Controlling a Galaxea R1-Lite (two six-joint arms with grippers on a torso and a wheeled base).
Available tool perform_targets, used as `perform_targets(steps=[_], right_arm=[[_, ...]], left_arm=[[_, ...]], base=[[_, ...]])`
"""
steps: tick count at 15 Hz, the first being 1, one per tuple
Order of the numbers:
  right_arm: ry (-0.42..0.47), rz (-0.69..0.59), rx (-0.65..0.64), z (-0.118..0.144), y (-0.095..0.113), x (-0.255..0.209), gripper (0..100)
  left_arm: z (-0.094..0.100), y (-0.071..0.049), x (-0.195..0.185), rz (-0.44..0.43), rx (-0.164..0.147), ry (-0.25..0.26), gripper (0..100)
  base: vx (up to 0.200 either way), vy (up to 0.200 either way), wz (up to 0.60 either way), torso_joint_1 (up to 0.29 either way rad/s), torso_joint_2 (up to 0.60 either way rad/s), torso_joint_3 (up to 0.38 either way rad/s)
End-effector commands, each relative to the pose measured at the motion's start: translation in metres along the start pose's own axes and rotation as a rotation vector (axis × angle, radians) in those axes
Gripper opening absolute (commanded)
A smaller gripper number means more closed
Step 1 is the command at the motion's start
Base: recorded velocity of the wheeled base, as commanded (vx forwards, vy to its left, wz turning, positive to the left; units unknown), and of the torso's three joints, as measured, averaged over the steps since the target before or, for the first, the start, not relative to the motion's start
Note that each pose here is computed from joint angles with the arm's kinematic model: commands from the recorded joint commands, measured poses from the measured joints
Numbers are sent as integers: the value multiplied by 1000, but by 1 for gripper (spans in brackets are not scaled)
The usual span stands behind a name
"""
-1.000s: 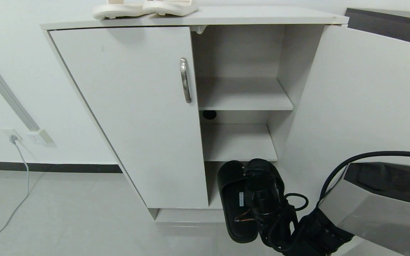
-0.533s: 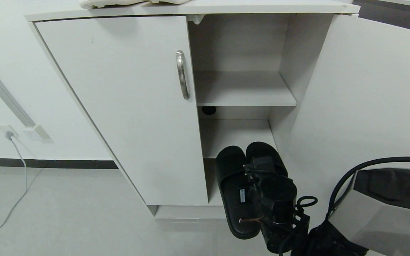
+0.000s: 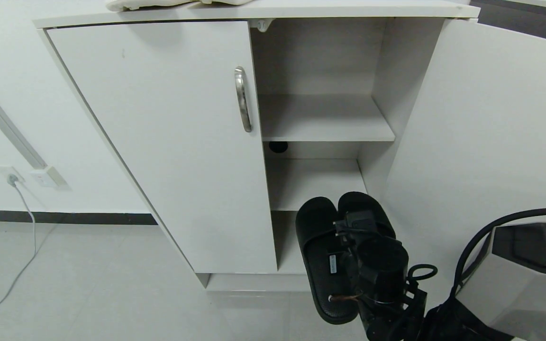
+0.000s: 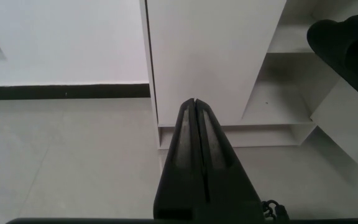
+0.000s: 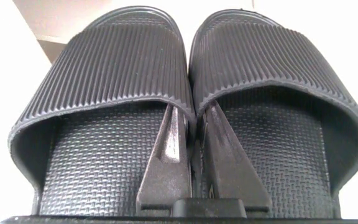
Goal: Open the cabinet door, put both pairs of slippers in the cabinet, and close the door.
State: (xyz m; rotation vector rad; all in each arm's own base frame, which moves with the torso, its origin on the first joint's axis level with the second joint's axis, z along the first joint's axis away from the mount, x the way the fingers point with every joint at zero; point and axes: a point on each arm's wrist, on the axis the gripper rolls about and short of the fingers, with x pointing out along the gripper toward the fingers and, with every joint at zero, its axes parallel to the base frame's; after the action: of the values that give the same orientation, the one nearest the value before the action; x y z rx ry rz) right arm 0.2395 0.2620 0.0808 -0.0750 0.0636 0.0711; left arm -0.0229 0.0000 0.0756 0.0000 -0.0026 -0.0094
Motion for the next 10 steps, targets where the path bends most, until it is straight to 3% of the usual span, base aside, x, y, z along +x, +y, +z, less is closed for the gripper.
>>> perform_targets(steps=[1,10], right_arm=[[5,-13,-4,0,-4,1,0],[26,-54,-21,-5,-18,7,0]], left_arm=[[0,0,0,0,0,1,0],[0,0,0,0,0,1,0]], base=[[0,0,0,0,0,0],[0,0,0,0,0,0]])
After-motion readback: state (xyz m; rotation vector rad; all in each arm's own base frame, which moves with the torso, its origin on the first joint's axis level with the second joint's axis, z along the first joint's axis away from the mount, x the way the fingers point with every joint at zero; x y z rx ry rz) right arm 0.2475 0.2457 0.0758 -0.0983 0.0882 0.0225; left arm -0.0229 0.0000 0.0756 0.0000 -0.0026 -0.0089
